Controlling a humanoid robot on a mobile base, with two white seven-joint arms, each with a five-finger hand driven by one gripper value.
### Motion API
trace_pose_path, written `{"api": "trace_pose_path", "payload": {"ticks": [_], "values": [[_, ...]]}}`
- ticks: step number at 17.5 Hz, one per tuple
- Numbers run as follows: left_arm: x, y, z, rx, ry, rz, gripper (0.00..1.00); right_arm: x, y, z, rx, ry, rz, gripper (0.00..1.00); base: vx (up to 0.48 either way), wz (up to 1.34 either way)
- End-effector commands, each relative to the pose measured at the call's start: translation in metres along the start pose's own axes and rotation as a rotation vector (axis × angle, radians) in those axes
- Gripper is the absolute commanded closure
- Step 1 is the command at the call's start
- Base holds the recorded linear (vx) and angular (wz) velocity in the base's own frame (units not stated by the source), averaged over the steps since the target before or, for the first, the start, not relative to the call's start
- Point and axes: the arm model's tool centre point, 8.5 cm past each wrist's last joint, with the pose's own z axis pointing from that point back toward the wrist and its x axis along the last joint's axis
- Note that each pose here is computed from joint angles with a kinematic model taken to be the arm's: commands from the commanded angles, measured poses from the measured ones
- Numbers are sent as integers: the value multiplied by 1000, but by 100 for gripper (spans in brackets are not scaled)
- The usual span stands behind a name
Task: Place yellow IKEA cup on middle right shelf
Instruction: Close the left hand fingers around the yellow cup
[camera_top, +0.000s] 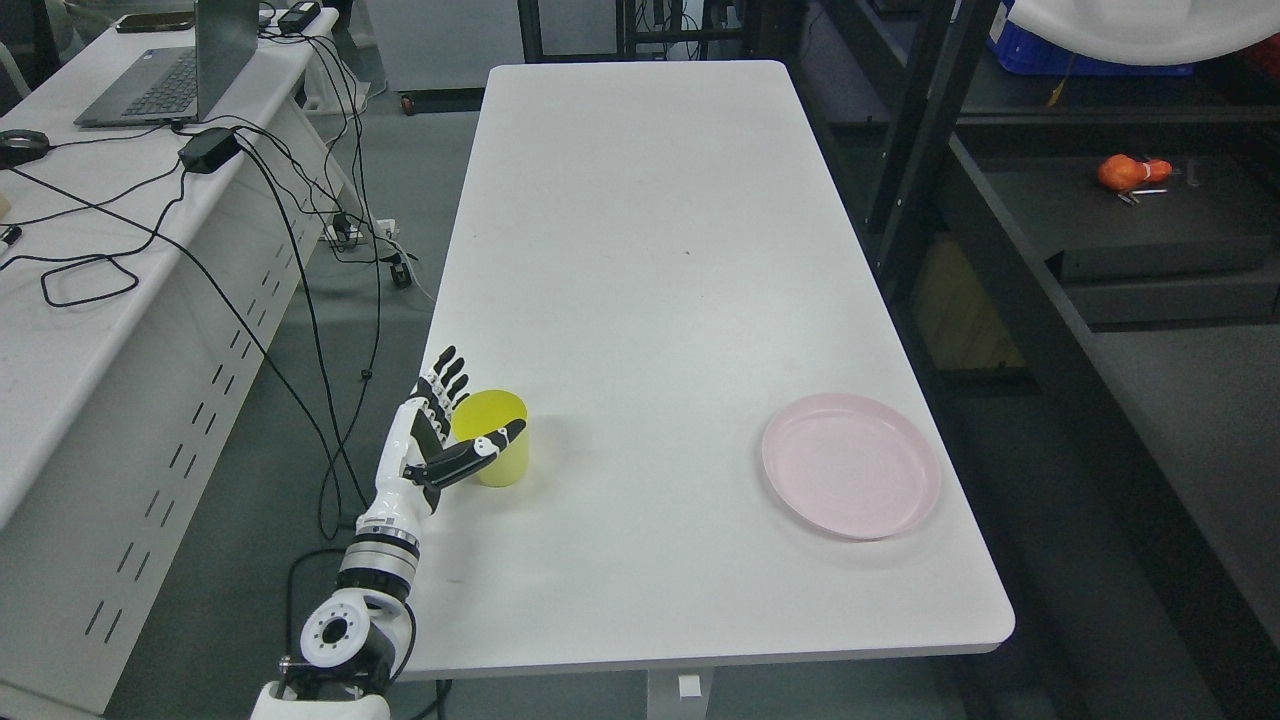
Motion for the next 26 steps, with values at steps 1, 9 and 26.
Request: {"api": "trace_pose_path", "payload": {"ticks": [1,9,26], "values": [[-20,-16,-3,-62,60,-49,2,-9,-10,-1,-13,15,-3,1,0,0],[-17,-40,3,-135,11,-59,2,-9,-10,-1,-13,15,-3,1,0,0],[-36,-34,22,-120,36,-54,14,-9,-10,-1,-13,15,-3,1,0,0]]}}
